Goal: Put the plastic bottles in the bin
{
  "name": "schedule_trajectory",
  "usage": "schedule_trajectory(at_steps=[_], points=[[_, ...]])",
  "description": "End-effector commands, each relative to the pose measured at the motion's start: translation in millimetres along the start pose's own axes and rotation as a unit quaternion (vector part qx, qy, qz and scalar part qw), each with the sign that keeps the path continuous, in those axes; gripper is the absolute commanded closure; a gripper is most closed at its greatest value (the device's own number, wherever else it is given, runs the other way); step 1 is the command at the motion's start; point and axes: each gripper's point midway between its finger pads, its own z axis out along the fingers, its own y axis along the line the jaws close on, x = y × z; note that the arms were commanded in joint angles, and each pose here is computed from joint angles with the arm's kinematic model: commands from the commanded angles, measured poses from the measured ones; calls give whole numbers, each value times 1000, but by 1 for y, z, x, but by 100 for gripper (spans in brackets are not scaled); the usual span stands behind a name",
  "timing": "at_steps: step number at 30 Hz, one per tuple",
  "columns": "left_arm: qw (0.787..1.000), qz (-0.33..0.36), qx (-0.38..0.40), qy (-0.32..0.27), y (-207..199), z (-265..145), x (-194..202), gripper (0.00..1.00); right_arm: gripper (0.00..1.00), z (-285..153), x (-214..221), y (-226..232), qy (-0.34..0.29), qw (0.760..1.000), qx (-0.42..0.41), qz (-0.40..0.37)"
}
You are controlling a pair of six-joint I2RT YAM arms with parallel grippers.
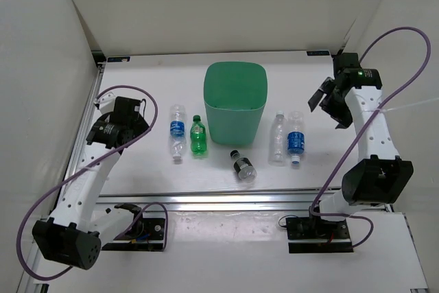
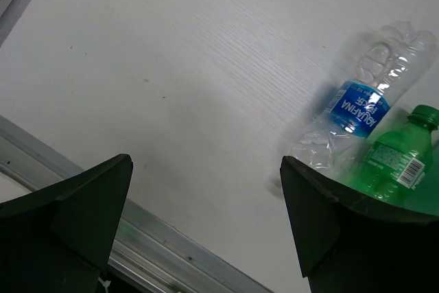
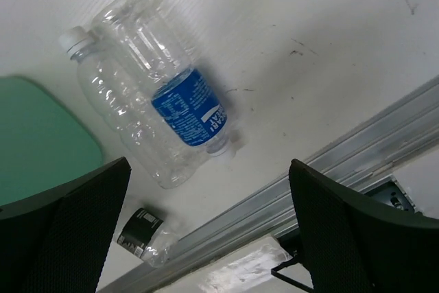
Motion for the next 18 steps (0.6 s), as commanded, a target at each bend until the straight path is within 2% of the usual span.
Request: schedule_trajectory(at_steps=[1,3,8,12,18], points=[[999,-20,-23,-16,6,-4,-16,0,0,6,-4,27,5,996,-67,-50],[999,-18,-22,-16,4,-2,-19,0,0,17,3,43,40,992,-95,-68],[999,-4,47,12,-19,-7,-16,0,0,48,5,73,75,983,-140,-96],[997,-8,69,25,-28,-5,-15,0,0,79,18,74,117,981,-121,-98],[998,-19,50,37,-22,4,-15,0,0,118,35,69,145,980,-97,-100]])
